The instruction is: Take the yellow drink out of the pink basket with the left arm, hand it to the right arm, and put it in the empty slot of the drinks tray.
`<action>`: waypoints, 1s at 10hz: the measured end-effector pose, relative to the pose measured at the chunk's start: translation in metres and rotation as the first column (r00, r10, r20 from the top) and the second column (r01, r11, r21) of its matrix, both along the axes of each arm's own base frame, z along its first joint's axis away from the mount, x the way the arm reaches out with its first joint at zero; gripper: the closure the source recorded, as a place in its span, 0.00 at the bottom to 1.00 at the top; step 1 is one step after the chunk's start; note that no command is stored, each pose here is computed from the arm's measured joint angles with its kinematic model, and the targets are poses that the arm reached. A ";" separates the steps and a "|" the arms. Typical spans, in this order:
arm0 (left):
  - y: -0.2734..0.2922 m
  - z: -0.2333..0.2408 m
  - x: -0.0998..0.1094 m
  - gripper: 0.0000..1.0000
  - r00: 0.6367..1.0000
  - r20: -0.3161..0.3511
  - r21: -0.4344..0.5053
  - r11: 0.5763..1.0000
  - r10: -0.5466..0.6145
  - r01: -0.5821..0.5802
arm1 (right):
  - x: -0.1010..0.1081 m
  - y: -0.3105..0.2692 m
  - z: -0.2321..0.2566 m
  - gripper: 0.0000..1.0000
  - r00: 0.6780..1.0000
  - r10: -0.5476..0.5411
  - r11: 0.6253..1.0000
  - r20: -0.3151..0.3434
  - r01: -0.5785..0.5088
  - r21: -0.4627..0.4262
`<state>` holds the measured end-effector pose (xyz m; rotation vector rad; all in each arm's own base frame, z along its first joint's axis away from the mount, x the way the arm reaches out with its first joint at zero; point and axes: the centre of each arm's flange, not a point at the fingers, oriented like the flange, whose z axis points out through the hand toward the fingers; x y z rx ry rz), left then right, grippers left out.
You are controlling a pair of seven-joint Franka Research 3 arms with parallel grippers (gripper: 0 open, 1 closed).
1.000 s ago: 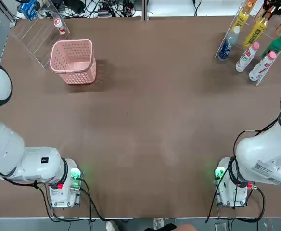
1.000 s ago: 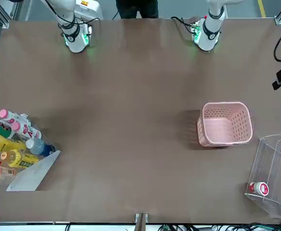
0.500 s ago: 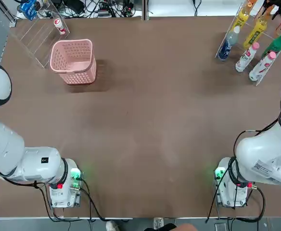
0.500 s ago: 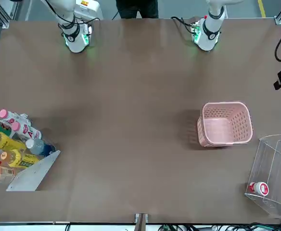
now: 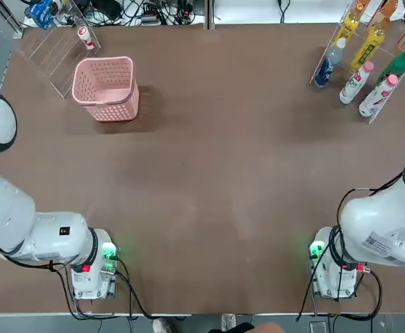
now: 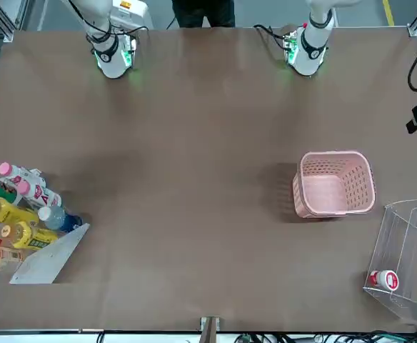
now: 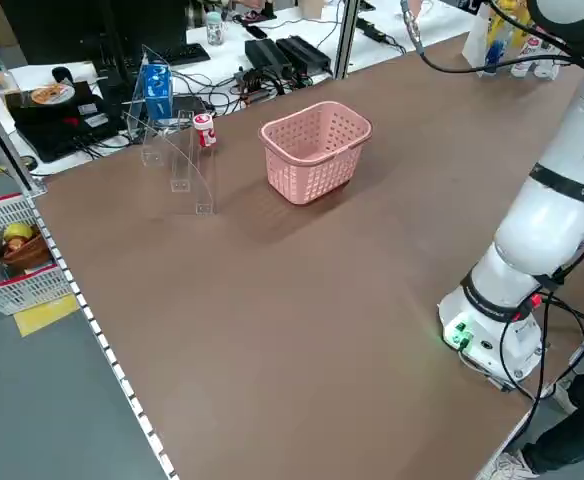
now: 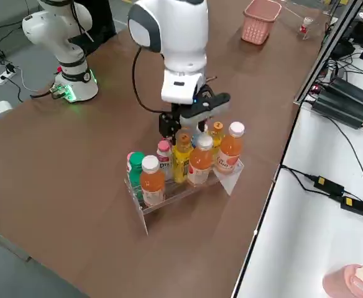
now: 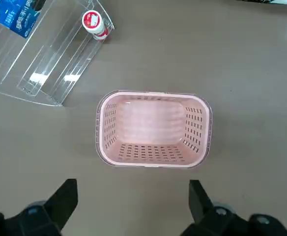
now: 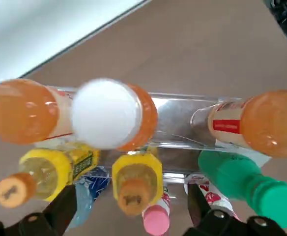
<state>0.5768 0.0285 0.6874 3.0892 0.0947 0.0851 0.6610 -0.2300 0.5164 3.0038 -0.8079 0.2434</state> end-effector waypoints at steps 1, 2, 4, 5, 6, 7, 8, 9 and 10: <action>0.001 0.000 0.000 0.00 1.000 0.000 0.000 1.000 0.001 -0.001 | -0.010 0.008 0.020 0.00 0.999 0.040 0.999 0.014 -0.039 -0.012; 0.001 0.000 0.000 0.00 1.000 0.000 0.000 1.000 0.001 -0.001 | -0.025 0.022 0.045 0.00 0.996 0.089 0.996 0.027 -0.088 -0.024; 0.001 0.000 0.000 0.00 1.000 0.000 0.000 1.000 0.001 -0.001 | -0.059 0.071 0.085 0.00 0.985 0.171 0.985 -0.036 -0.172 -0.008; 0.001 0.000 0.000 0.00 1.000 0.000 0.000 1.000 0.001 -0.001 | -0.073 0.105 0.105 0.00 0.973 0.218 0.976 -0.076 -0.218 0.006; 0.001 0.000 0.000 0.00 1.000 0.000 0.000 1.000 0.001 -0.001 | -0.083 0.143 0.125 0.00 0.959 0.272 0.962 -0.082 -0.273 0.005; 0.001 0.000 0.000 0.00 1.000 0.000 0.000 1.000 0.001 -0.001 | -0.093 0.175 0.143 0.00 0.944 0.319 0.947 -0.081 -0.320 0.002; 0.001 0.000 0.000 0.00 1.000 -0.001 0.000 1.000 0.002 -0.002 | -0.104 0.195 0.154 0.00 0.933 0.349 0.937 -0.086 -0.349 0.018; 0.001 0.000 0.000 0.00 1.000 -0.002 0.000 1.000 0.002 -0.002 | -0.110 0.209 0.162 0.00 0.925 0.371 0.929 -0.083 -0.369 0.039; 0.001 0.000 0.000 0.00 1.000 -0.004 0.000 1.000 0.002 -0.002 | -0.112 0.220 0.165 0.00 0.918 0.389 0.921 -0.078 -0.386 0.048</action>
